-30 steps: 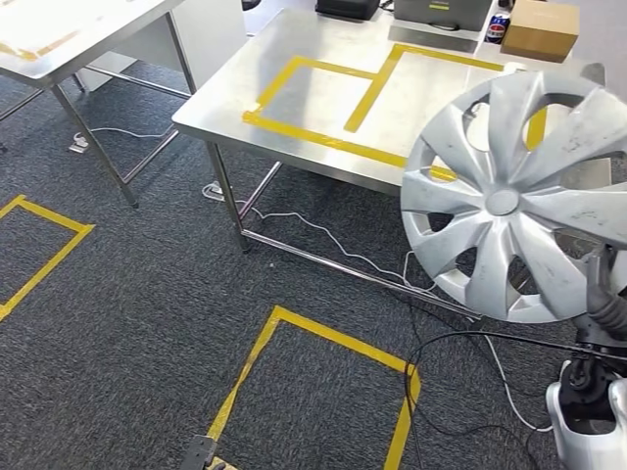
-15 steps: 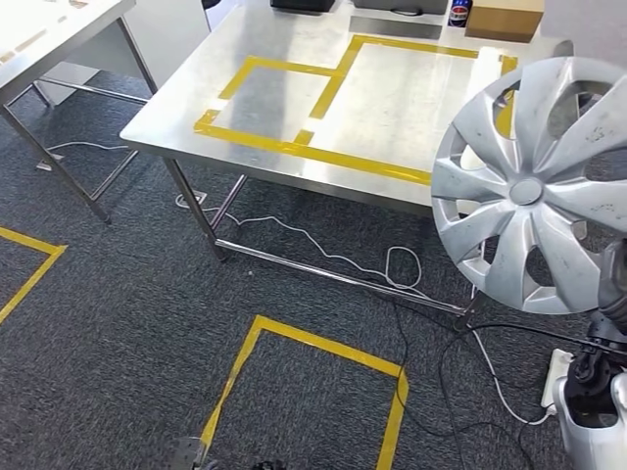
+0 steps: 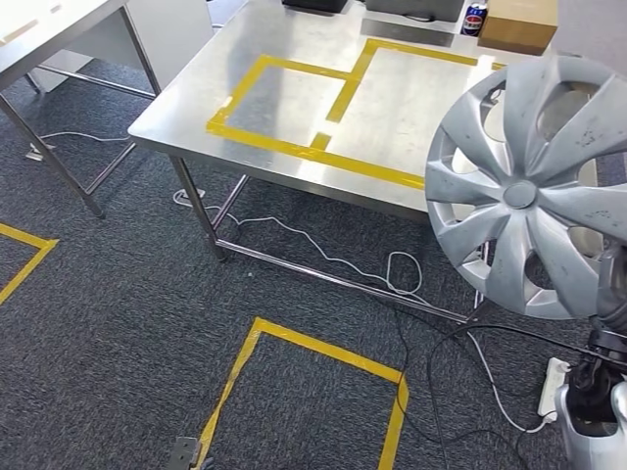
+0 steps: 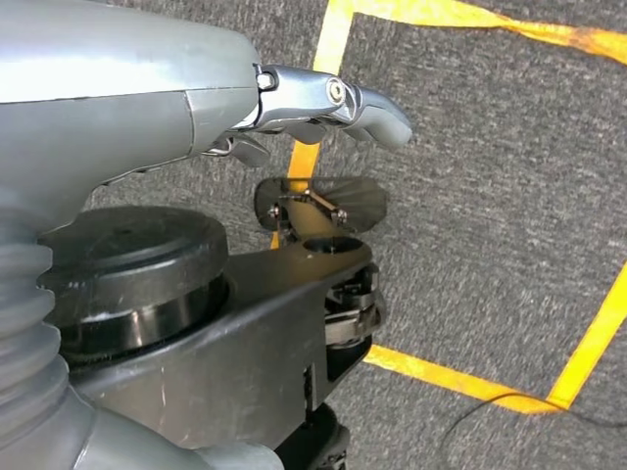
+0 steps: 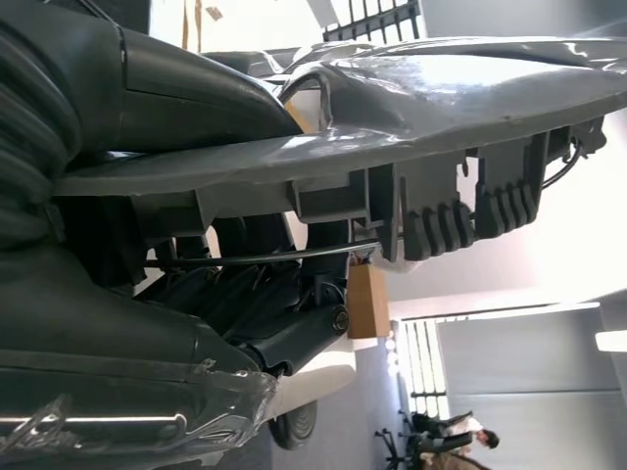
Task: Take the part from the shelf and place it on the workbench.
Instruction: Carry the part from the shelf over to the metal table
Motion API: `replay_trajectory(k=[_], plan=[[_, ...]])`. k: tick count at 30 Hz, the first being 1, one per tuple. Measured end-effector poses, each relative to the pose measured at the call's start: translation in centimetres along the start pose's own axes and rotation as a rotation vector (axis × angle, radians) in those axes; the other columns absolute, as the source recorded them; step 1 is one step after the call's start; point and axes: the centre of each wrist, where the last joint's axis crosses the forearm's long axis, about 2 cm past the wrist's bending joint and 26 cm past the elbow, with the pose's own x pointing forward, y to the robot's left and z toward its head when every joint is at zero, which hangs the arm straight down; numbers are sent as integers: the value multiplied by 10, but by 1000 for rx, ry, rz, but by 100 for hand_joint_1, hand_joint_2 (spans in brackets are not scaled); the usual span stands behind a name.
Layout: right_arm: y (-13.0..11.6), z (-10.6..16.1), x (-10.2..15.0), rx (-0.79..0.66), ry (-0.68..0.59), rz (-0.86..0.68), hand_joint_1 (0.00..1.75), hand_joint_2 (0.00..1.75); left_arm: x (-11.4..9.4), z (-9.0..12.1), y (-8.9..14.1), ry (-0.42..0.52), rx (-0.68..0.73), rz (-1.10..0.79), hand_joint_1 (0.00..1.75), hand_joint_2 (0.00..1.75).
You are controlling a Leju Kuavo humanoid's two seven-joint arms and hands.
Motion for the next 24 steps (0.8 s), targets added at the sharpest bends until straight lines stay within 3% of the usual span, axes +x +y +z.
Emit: replay_trajectory(k=[24], plan=[[6, 5, 17, 57, -53, -10, 175, 175, 1, -1, -7, 9, -35, -13, 0, 175]])
